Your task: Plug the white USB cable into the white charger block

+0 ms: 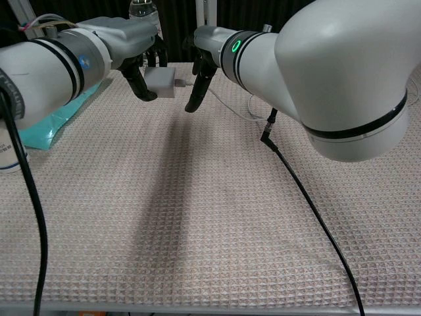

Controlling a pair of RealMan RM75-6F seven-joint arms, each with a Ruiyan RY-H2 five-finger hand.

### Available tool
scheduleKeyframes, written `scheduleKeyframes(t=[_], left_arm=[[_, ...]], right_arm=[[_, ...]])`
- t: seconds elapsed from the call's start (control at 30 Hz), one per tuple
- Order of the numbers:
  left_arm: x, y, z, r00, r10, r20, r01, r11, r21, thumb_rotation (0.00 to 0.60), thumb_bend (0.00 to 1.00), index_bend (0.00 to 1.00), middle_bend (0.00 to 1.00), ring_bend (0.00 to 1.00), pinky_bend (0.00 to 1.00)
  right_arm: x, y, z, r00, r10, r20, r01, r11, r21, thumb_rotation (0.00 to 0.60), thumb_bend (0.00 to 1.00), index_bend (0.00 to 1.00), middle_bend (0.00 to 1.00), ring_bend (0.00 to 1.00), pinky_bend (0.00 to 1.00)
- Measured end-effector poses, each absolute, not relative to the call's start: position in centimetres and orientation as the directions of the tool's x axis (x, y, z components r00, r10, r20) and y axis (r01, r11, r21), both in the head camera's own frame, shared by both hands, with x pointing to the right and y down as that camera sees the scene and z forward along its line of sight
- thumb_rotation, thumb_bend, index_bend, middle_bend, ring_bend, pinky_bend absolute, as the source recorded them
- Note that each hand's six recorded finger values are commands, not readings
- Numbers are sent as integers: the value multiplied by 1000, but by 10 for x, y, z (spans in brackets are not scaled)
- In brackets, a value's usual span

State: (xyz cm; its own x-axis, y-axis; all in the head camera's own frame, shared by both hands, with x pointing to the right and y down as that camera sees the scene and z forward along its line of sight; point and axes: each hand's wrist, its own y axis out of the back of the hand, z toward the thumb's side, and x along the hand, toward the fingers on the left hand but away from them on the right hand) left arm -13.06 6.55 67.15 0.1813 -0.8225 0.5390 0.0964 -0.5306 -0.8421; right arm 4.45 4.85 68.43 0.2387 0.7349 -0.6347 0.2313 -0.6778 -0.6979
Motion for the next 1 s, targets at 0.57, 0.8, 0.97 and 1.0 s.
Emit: scheduleKeyframes(t=[0.57, 0.8, 0.97, 1.0], left_arm=[[-181, 77, 701, 154, -769, 621, 30, -624, -781, 600, 218, 124, 163, 0, 102], [-248, 72, 660, 95, -876, 474, -36, -479, -877, 600, 211, 159, 164, 0, 68], [-330, 87, 619, -8, -932, 361, -22, -361, -932, 600, 208, 170, 166, 0, 49], [-348, 95, 609, -29, -939, 342, -18, -342, -940, 600, 207, 175, 167, 0, 43]], right_arm=[[156, 44, 647, 179, 797, -577, 86, -597, -798, 600, 1, 0, 165, 31, 64], [225, 58, 617, 159, 835, -528, 82, -544, -835, 600, 138, 60, 187, 31, 67], [281, 78, 592, 147, 870, -471, 122, -489, -864, 600, 151, 86, 190, 31, 67], [291, 83, 588, 145, 875, -461, 132, -479, -868, 600, 151, 88, 192, 31, 67]])
